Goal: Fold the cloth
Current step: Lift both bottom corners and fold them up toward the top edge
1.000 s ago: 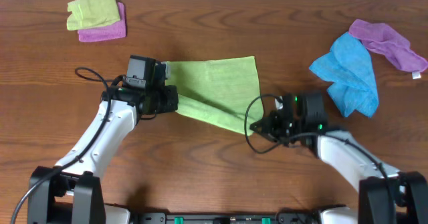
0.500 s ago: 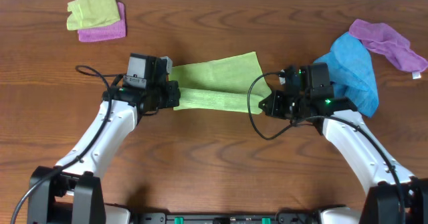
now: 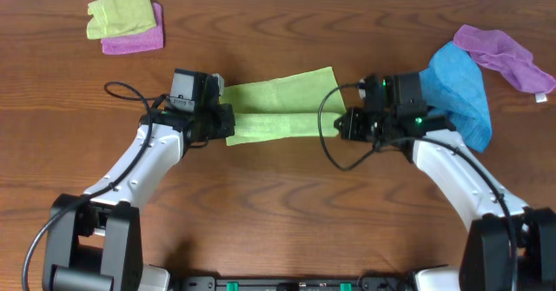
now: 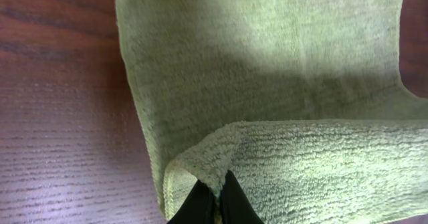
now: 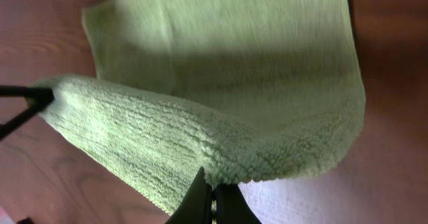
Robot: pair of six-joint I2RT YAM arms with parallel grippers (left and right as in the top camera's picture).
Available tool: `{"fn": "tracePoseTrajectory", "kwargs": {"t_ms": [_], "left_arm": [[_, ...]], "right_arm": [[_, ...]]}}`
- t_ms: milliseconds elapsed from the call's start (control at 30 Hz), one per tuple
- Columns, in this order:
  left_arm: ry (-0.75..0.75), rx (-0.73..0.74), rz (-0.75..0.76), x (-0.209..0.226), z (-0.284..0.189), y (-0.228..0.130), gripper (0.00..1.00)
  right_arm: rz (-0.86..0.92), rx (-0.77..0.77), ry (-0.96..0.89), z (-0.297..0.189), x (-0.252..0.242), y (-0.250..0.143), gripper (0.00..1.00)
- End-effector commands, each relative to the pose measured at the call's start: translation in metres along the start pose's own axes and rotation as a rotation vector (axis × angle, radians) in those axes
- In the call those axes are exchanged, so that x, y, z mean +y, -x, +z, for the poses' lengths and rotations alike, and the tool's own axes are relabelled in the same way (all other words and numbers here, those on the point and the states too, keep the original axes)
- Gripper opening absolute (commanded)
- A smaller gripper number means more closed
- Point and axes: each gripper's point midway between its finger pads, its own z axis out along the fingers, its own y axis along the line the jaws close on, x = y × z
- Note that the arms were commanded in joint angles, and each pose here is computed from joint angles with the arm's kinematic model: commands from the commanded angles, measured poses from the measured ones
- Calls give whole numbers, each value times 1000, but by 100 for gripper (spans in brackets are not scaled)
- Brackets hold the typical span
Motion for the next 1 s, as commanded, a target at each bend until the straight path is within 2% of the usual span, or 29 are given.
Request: {"fn": "tracePoseTrajectory", "kwargs": {"t_ms": [0,433,967], "left_arm": [[63,-47,-33,11,-2,15,6],[89,-159,-29,14,0,42,6],[117,-174,-59,30,32,55,6]], "right_arm": [[-37,-5,-39,8,-5,14,2],[-67,40,-22,53,1,48,1],[-75,37,-22,80,-4,73,1]]}}
